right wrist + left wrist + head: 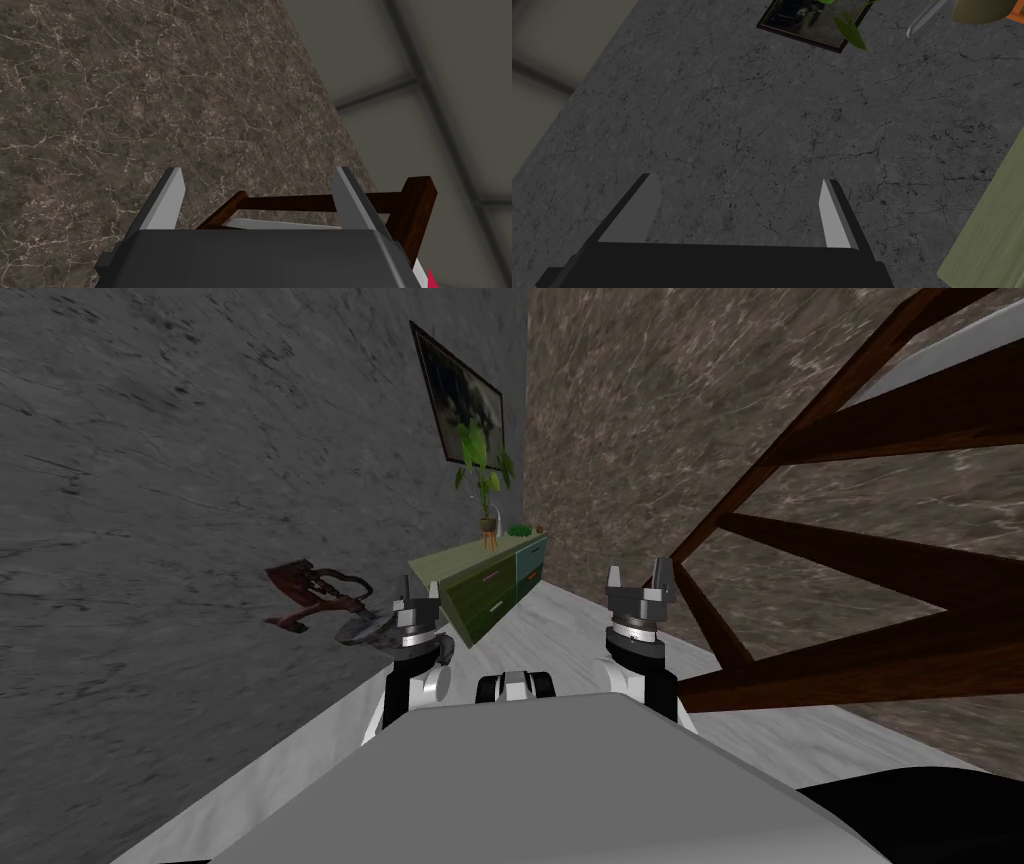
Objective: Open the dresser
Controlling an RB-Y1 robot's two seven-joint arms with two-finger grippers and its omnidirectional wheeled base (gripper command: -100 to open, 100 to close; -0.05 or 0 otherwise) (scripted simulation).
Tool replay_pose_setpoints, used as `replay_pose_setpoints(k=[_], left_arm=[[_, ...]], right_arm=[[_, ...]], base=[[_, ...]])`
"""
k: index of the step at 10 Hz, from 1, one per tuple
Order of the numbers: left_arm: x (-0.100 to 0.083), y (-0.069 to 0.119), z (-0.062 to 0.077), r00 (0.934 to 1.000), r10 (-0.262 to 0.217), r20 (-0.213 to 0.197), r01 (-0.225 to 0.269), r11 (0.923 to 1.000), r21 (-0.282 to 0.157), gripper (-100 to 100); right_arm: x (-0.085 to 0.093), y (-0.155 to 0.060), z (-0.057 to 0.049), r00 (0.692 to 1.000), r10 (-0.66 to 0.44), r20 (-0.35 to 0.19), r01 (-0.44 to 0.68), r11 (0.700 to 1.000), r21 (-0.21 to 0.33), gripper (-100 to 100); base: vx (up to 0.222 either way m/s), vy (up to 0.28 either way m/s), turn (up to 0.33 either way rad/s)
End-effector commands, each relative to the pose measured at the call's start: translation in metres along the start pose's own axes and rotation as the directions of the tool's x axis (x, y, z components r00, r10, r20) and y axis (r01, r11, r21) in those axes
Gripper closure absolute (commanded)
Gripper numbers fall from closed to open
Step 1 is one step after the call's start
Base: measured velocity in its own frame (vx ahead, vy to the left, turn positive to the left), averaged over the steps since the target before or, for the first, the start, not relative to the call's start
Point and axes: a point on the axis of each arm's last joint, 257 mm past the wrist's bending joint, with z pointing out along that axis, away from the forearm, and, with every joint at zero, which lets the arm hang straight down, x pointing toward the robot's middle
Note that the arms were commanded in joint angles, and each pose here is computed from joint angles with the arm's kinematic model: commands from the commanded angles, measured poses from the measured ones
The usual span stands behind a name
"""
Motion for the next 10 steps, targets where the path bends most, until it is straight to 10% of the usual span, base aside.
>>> replay_pose_setpoints(k=[1, 10], left_arm=[[0.001, 0.005, -0.001, 0.9996, 0.011, -0.028, -0.012, 0.9998, -0.015, -100], [-0.035, 0.069, -0.013, 0.9986, 0.031, -0.043, -0.039, 0.9816, -0.187, -100]], right_arm=[[0.0, 0.0, 0.0, 1.0, 0.0, 0.0, 0.0, 1.0, 0.0, 0], [0.0, 0.0, 0.0, 1.0, 0.0, 0.0, 0.0, 1.0, 0.001, 0]], base=[[0.029, -0.017, 0.025], [0.117, -0.08, 0.07]])
